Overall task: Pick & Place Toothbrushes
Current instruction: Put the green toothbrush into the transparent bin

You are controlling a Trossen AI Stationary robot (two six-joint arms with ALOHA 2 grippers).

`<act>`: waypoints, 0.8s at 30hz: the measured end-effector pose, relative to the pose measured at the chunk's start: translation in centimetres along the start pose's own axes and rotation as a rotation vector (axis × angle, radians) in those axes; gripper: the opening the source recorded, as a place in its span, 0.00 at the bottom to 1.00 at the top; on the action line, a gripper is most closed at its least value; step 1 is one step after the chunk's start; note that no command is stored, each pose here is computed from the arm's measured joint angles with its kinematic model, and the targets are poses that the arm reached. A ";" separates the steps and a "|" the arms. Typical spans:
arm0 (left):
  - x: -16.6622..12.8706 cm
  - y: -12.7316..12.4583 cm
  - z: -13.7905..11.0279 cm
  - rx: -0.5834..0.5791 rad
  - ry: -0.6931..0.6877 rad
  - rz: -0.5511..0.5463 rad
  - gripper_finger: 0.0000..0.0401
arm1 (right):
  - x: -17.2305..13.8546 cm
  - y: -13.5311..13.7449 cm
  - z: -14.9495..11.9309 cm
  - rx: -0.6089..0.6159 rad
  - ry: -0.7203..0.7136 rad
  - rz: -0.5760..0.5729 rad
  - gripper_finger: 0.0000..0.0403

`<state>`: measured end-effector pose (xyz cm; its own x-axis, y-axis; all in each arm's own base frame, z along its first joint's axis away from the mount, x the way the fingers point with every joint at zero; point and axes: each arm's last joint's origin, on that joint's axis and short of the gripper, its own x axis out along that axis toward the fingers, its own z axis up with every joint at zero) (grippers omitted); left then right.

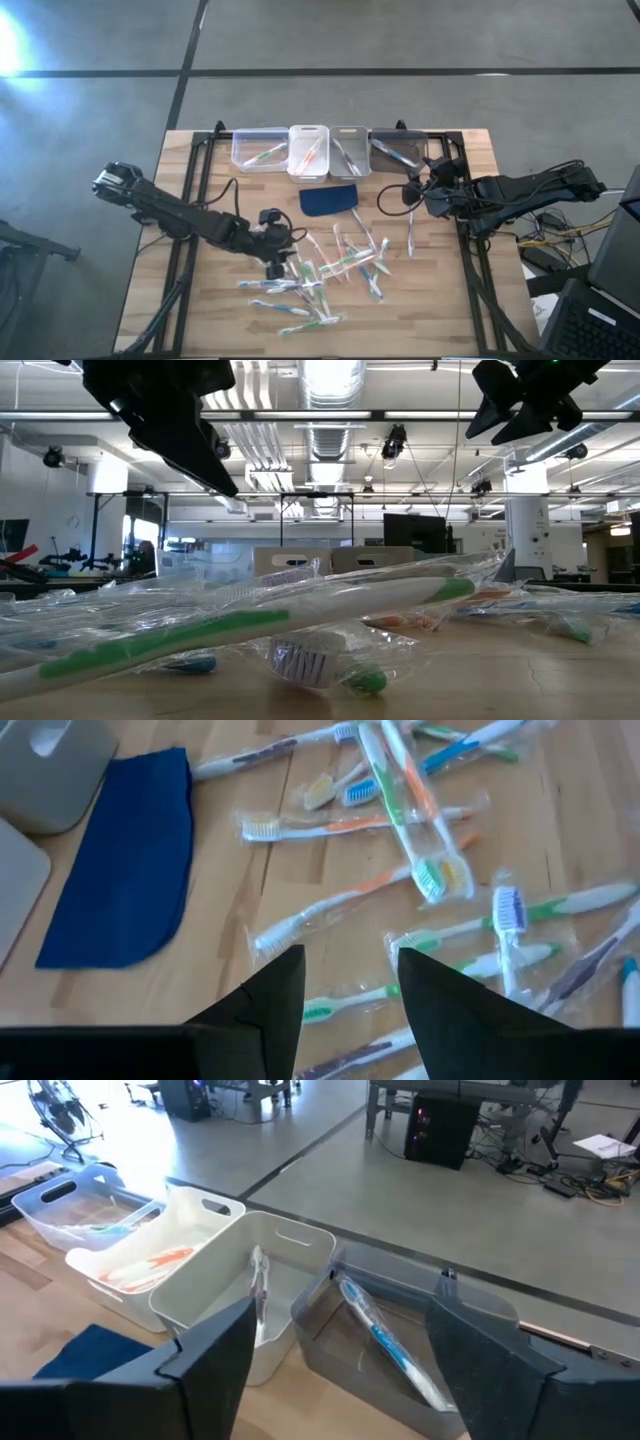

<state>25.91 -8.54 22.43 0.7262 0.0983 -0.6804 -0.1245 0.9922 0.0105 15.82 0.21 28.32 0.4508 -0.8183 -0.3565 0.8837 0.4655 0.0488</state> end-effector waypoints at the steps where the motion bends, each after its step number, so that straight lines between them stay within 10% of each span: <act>1: 0.0 0.0 -0.1 0.005 0.010 -0.002 0.42 | 0.0 0.0 0.0 0.000 0.000 0.000 0.72; 9: 0.7 1.4 -0.6 0.035 0.122 -0.025 0.41 | 0.0 0.0 0.0 0.006 -0.002 0.001 0.74; 24: 3.3 1.3 -0.4 0.480 0.201 -0.032 0.40 | 0.0 0.0 0.0 0.002 -0.002 0.000 0.66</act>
<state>27.85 -6.97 19.94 0.5745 0.0972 -0.8127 0.2543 0.9226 0.2902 15.84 0.21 28.30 0.4510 -0.8191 -0.3546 0.8840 0.4648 0.0508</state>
